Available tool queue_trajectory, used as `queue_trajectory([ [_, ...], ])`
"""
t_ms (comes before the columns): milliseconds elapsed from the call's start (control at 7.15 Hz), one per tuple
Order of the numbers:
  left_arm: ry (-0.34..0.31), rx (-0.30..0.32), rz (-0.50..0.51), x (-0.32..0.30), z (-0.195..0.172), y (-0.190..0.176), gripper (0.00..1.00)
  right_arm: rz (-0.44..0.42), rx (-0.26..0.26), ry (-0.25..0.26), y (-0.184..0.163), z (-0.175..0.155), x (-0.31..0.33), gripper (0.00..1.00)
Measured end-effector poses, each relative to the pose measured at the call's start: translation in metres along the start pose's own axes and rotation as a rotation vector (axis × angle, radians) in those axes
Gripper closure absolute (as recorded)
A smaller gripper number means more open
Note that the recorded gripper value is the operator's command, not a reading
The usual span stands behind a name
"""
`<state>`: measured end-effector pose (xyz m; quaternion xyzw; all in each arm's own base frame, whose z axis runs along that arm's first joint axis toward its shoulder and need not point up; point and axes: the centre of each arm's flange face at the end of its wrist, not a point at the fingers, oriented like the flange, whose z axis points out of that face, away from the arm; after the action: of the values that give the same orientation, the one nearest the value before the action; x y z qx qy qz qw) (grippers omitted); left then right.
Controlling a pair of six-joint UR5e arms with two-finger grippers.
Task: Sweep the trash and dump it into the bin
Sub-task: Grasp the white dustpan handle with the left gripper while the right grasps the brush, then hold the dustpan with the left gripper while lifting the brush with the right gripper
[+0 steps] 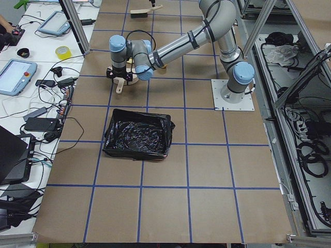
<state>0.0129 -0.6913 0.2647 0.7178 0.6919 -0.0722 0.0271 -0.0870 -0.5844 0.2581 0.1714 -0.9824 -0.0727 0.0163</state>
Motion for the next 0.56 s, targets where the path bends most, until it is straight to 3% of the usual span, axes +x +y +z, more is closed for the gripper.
queue_trajectory([
  [280,0.023,0.017,-0.014,-0.006,0.018,-0.005,0.09,0.013,-0.032,-0.010,0.001,0.015,-0.001,0.00],
  [420,0.040,0.025,-0.022,-0.007,0.026,-0.010,0.09,0.018,-0.045,-0.016,0.001,0.022,-0.001,0.06],
  [559,0.058,0.030,-0.026,-0.008,0.032,-0.015,0.09,0.030,-0.056,-0.022,0.001,0.029,-0.002,0.20],
])
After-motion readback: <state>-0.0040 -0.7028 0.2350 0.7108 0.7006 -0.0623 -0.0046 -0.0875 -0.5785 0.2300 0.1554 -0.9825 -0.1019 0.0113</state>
